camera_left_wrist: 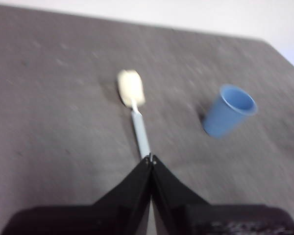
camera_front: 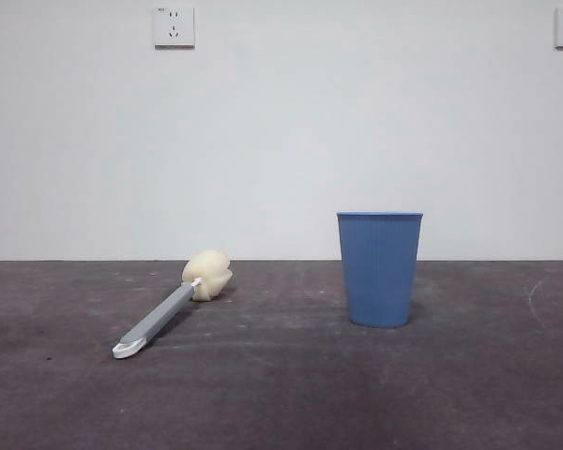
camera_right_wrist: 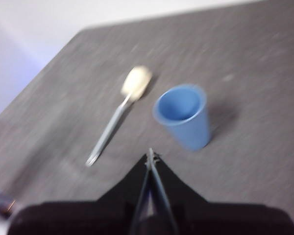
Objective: Pick up the cup brush,pick up the cup,insert the brush into the cup,clean the cup,put the cup brush back,put the cup back to the fixed position on the table
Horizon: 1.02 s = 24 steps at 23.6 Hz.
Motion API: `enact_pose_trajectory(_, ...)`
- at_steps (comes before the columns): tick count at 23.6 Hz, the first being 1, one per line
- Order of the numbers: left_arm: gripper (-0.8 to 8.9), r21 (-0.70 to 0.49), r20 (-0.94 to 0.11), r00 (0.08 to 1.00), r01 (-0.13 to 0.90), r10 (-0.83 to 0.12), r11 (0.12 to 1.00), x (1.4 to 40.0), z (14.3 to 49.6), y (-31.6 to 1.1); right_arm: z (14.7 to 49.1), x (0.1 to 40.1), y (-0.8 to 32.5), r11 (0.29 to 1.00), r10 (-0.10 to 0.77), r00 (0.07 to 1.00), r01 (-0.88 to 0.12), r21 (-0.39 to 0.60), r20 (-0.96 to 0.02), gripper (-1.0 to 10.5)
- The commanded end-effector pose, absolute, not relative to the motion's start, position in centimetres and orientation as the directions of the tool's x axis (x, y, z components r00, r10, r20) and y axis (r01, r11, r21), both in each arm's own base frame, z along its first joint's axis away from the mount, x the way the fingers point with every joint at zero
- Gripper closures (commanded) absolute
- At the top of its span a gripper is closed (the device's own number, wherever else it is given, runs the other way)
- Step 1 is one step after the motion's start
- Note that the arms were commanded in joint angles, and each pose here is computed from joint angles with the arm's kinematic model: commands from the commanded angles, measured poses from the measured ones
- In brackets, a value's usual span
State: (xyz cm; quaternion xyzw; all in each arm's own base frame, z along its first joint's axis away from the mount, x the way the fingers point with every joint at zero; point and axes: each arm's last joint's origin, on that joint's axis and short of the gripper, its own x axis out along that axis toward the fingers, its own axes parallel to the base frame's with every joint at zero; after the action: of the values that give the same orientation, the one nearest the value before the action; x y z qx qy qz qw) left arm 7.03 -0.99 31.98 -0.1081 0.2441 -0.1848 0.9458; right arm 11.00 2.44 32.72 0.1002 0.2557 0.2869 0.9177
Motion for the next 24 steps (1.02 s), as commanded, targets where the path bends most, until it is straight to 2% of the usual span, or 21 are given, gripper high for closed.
enact_pose_trajectory(1,8.20,-0.279,-0.463,0.768,0.347,-0.442,0.895,6.8,32.5,-1.1,33.6,11.0,2.6,0.793,0.607,0.631,-0.523,0.312,-0.484,9.6)
enact_pose_trajectory(5,8.20,-0.288,-0.531,0.697,0.386,-0.481,0.876,6.4,32.9,-1.2,34.1,10.9,2.5,0.789,0.598,0.535,-0.523,0.321,-0.597,9.6)
enact_pose_trajectory(11,8.21,-0.291,-0.616,0.622,0.390,-0.483,0.874,6.3,32.4,-1.2,33.7,10.7,2.5,0.792,0.591,0.491,-0.503,0.346,-0.640,9.4)
enact_pose_trajectory(12,8.17,-0.294,-0.619,0.619,0.389,-0.484,0.873,6.5,32.4,-1.2,33.7,10.7,2.5,0.792,0.591,0.492,-0.503,0.345,-0.640,9.1)
enact_pose_trajectory(14,8.01,-0.298,-0.624,0.613,0.386,-0.484,0.873,6.7,32.4,-1.2,33.7,10.7,2.5,0.793,0.590,0.491,-0.502,0.346,-0.640,7.5)
enact_pose_trajectory(15,7.27,-0.299,-0.625,0.612,0.385,-0.484,0.873,6.7,32.4,-1.2,33.7,10.7,2.5,0.793,0.590,0.491,-0.501,0.346,-0.641,6.6)
enact_pose_trajectory(17,3.02,-0.304,-0.621,0.615,0.382,-0.486,0.872,6.8,32.4,-1.2,33.7,10.7,2.5,0.793,0.590,0.491,-0.499,0.349,-0.640,4.2)
enact_pose_trajectory(18,1.70,-0.307,-0.616,0.620,0.380,-0.486,0.873,6.9,32.5,-1.3,33.7,10.7,2.5,0.795,0.591,0.491,-0.492,0.356,-0.640,3.6)
enact_pose_trajectory(24,1.49,-0.298,-0.595,0.631,0.401,-0.497,0.866,7.9,32.7,-1.3,33.6,10.7,2.5,0.797,0.590,0.490,-0.481,0.365,-0.642,3.5)
